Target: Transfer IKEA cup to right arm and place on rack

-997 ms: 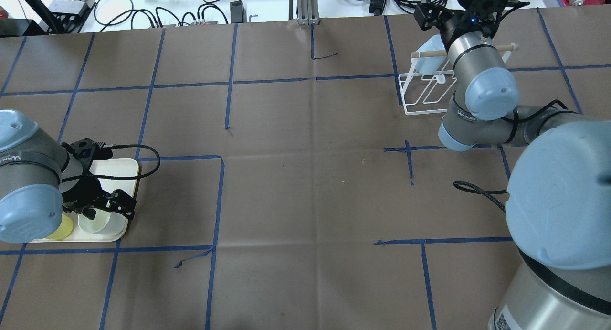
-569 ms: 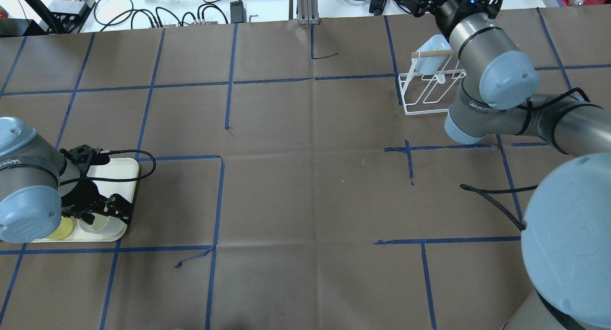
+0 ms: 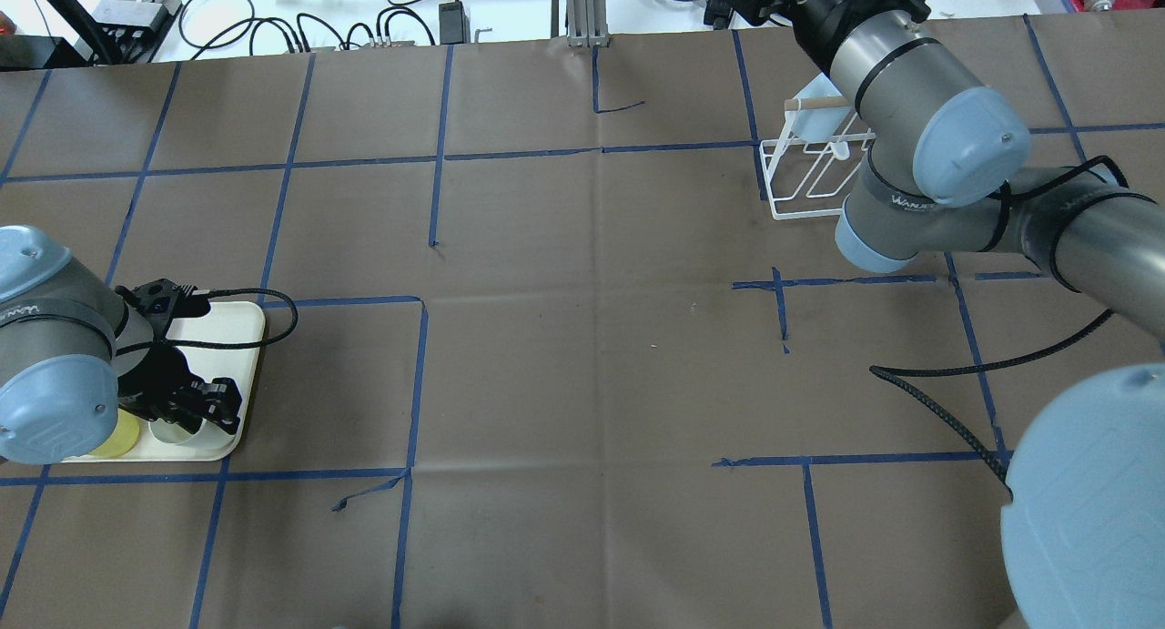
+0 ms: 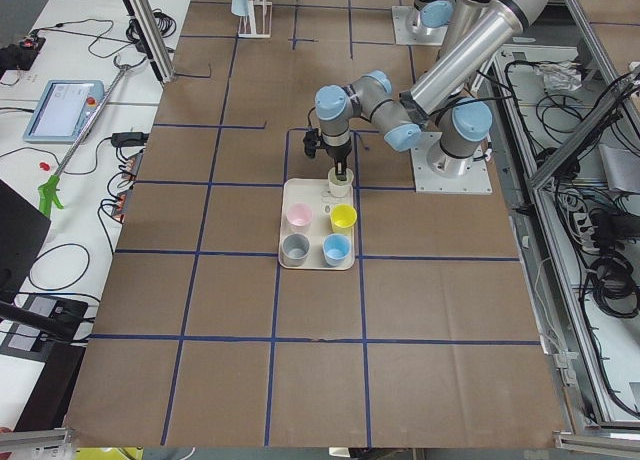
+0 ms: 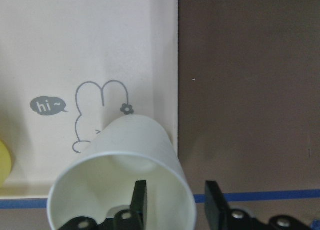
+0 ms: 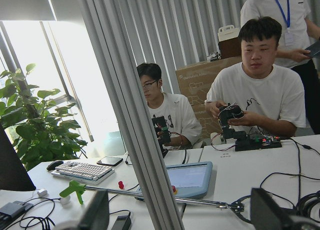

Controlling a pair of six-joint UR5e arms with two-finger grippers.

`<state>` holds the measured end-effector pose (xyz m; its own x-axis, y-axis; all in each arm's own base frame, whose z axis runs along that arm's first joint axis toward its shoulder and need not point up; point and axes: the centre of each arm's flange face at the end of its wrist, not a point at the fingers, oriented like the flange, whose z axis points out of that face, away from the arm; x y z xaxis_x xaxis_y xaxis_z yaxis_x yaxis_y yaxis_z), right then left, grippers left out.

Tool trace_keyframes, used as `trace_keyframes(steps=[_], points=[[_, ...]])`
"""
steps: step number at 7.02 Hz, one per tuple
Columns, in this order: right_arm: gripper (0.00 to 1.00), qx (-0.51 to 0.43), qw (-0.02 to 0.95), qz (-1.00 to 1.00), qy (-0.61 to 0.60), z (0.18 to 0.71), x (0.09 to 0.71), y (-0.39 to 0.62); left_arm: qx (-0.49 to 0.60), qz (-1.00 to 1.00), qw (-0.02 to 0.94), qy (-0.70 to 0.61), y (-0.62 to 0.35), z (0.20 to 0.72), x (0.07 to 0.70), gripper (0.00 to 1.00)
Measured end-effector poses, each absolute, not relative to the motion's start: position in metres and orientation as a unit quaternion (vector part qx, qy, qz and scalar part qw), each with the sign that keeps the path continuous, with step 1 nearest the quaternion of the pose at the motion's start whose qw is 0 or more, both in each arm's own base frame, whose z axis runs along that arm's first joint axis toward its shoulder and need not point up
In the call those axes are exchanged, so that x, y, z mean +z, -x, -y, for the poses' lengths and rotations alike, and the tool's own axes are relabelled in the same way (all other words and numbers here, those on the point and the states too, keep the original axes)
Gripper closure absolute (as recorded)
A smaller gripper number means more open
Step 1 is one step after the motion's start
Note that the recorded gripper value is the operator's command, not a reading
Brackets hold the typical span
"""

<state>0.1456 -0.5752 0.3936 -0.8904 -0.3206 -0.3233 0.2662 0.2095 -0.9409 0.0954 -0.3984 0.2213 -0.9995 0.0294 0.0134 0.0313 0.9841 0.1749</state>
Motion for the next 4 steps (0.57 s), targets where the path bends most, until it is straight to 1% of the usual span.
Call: trace_keyframes(steps=[2,4], points=[[0.0,-0.582,0.321,-0.743,-0.071,0.572,0.395,-0.157,-0.082,0.996,-0.012,0.016,-0.099,0.4,0.234,1.0],[0.0,-0.541,0.374,-0.742,-0.13,0.57,0.393,-0.169,-0.074,0.996,-0.046,0.019,-0.104,0.406,0.272,1.0]])
